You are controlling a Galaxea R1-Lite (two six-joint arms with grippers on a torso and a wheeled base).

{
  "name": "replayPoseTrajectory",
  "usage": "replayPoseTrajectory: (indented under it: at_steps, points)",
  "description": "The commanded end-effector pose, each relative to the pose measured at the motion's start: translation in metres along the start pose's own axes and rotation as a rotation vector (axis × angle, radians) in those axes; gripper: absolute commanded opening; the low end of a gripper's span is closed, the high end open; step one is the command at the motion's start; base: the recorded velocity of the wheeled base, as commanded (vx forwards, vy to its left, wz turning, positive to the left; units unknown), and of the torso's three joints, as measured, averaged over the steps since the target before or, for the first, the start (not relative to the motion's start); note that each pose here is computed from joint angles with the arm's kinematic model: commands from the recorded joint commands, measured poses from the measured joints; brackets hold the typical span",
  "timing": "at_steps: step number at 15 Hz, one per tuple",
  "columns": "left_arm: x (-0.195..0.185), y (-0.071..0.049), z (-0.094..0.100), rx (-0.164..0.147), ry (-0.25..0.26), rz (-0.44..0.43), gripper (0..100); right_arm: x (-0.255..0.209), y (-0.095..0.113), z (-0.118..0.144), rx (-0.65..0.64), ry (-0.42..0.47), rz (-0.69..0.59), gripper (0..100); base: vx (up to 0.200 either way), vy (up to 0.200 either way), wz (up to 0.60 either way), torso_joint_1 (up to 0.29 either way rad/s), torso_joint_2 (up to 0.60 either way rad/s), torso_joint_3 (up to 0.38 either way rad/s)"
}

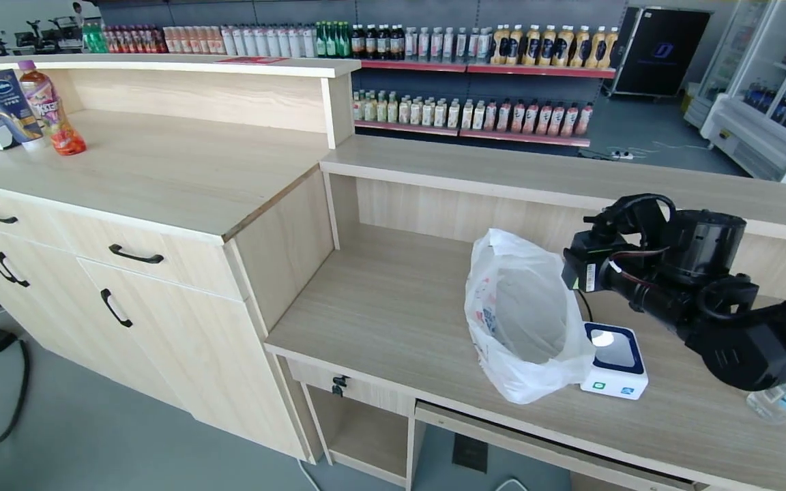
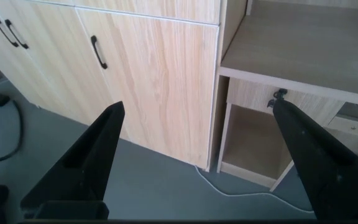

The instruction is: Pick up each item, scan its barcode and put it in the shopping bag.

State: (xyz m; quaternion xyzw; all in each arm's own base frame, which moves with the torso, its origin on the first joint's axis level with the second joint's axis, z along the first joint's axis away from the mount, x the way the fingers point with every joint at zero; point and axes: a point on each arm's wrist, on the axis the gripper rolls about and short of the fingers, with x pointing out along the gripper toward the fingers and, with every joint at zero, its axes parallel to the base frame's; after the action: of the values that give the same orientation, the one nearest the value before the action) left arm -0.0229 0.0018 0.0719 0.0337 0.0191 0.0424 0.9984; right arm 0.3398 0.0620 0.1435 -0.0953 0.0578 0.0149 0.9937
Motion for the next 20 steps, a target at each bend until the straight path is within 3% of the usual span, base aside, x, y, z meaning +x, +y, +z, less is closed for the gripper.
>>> replayPoseTrajectory:
  at_steps: [1,5,17,20]
  points:
    - [0.000,0.000,0.000,0.000,0.000,0.001,100,0.015,0.015,-0.039,-0.015,0.109,0.033,0,0.000,0.000,0.00,0.000,0.00,0.000]
    - [0.000,0.000,0.000,0.000,0.000,0.001,100,0.026,0.029,-0.060,-0.030,0.161,0.062,0,0.000,0.000,0.00,0.000,0.00,0.000]
    - [0.000,0.000,0.000,0.000,0.000,0.001,100,0.025,0.068,-0.085,-0.066,0.215,0.163,0,0.000,0.000,0.00,0.000,0.00,0.000]
    - [0.000,0.000,0.000,0.000,0.000,0.001,100,0.023,0.069,-0.092,-0.076,0.240,0.167,0,0.000,0.000,0.00,0.000,0.00,0.000]
